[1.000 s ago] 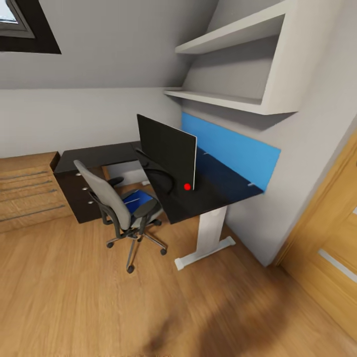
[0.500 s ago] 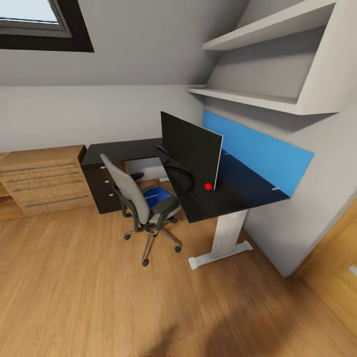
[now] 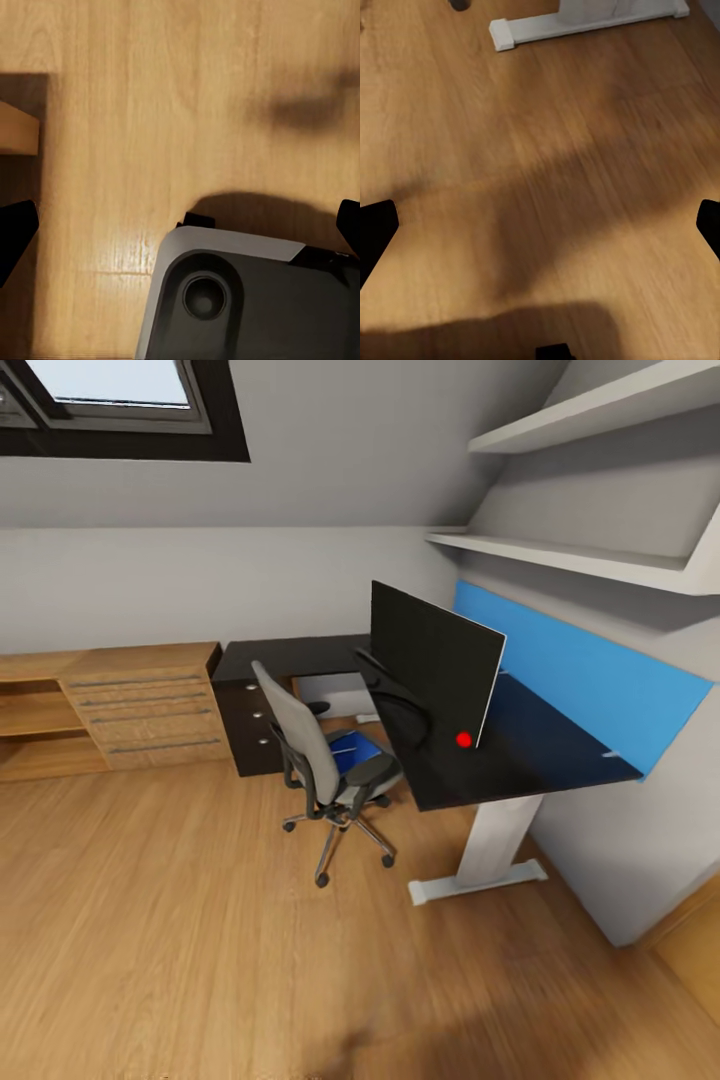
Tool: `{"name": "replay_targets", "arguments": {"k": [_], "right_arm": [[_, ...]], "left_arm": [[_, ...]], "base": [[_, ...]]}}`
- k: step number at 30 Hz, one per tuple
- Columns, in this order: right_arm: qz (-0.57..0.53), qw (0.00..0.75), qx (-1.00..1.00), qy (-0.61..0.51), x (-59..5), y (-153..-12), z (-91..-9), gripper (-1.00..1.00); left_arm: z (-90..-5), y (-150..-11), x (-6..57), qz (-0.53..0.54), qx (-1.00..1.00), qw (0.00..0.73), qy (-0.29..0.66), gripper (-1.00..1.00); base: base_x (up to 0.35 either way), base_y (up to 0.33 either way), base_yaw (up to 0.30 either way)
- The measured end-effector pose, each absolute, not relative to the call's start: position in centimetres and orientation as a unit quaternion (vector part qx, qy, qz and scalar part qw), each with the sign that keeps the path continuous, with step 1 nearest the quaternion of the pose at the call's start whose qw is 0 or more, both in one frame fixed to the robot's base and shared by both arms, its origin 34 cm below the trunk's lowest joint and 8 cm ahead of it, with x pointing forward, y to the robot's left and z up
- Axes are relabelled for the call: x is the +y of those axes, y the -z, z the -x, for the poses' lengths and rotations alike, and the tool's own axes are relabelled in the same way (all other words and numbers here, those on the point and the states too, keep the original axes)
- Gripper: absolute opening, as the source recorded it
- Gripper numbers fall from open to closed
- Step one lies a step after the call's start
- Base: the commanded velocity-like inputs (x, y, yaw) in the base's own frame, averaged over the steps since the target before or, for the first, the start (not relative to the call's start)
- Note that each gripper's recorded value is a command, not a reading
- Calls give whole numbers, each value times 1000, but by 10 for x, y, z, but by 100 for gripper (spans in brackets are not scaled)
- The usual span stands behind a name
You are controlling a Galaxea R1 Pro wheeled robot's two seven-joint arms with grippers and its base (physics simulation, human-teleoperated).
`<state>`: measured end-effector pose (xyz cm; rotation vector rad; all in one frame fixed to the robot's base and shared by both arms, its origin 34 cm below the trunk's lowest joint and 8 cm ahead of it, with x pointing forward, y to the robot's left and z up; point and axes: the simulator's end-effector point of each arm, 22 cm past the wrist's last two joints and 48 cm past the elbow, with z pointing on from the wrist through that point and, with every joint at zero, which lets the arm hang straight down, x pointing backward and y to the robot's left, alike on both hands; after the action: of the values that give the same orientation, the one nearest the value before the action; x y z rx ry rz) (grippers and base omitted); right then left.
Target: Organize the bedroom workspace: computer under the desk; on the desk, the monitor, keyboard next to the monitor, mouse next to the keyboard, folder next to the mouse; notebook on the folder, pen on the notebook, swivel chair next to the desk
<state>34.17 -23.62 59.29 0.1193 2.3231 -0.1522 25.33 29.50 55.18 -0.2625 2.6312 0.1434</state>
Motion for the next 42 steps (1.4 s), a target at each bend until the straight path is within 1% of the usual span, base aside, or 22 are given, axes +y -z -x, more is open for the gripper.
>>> {"name": "replay_targets", "arguments": {"k": [32,37,42], "right_arm": [[-47,387,919,61,-237,-590,-337,100],[-47,390,918,61,-237,-591,-338,100],[-48,395,915,62,-239,-593,-341,100]], "left_arm": [[-248,-550,296,96,965,238,-54,100],[-248,-551,296,96,965,239,-54,100],[-251,-551,297,96,964,242,-54,100]], "base": [[-2,0,263],[-191,8,178],[-304,75,-25]]}}
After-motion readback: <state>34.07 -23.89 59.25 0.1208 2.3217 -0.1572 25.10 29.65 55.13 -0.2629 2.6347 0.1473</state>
